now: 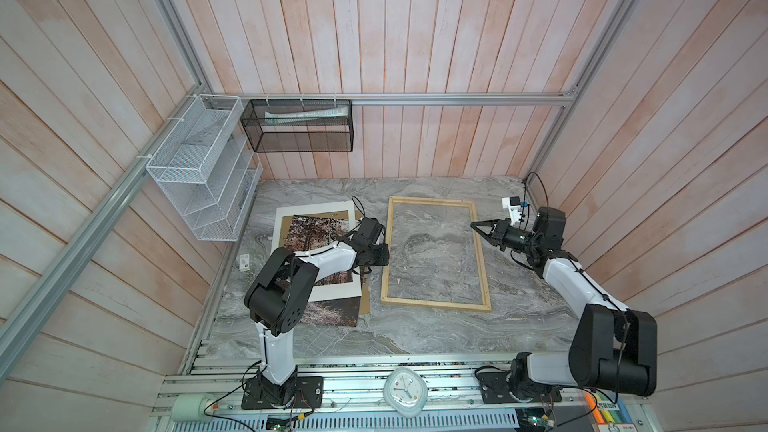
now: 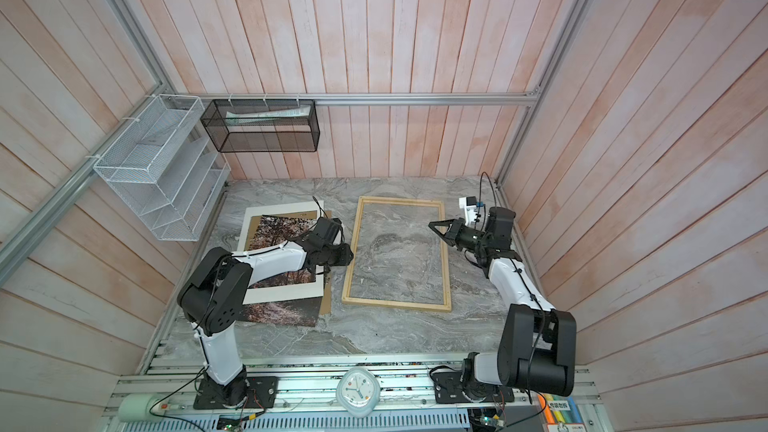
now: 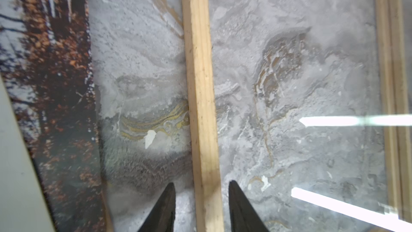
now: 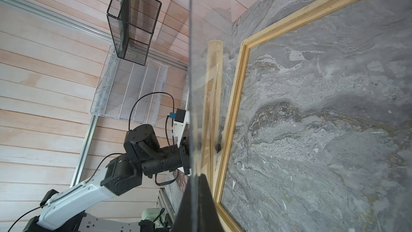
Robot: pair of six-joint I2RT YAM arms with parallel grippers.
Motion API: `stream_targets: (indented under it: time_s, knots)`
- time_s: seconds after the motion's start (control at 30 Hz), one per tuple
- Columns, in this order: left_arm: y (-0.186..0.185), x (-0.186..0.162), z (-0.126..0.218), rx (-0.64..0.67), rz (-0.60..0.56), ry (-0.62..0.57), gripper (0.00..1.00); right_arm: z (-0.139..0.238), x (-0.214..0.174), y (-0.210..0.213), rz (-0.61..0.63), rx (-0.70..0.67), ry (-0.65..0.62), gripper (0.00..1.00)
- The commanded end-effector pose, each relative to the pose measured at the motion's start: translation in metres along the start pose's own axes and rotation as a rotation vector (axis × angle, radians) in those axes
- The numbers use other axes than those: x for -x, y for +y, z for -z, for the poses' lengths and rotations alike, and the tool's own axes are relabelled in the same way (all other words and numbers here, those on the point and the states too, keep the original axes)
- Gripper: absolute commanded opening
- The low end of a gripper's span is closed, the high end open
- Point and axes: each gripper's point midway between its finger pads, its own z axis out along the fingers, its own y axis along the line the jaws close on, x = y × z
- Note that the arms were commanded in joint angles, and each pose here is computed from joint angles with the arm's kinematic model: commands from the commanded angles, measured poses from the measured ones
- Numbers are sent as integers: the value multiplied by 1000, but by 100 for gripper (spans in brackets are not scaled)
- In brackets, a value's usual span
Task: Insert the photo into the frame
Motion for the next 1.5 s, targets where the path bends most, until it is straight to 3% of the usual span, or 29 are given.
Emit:
stream_targets:
  time_s: [0.0, 0.7, 0.9, 1.47]
  knots:
    - [-12, 12, 13, -51, 7, -43, 42, -4, 10, 8, 54, 36, -21, 1]
    - [7, 22, 27, 60, 6, -85, 44, -26, -5, -10, 13, 35, 26, 0]
    - [7, 20, 27, 53, -1, -83, 53, -27, -10, -14, 3, 31, 35, 0]
    - [6, 5, 8, 13, 13, -22, 51, -34, -20, -37, -31, 12, 74, 0]
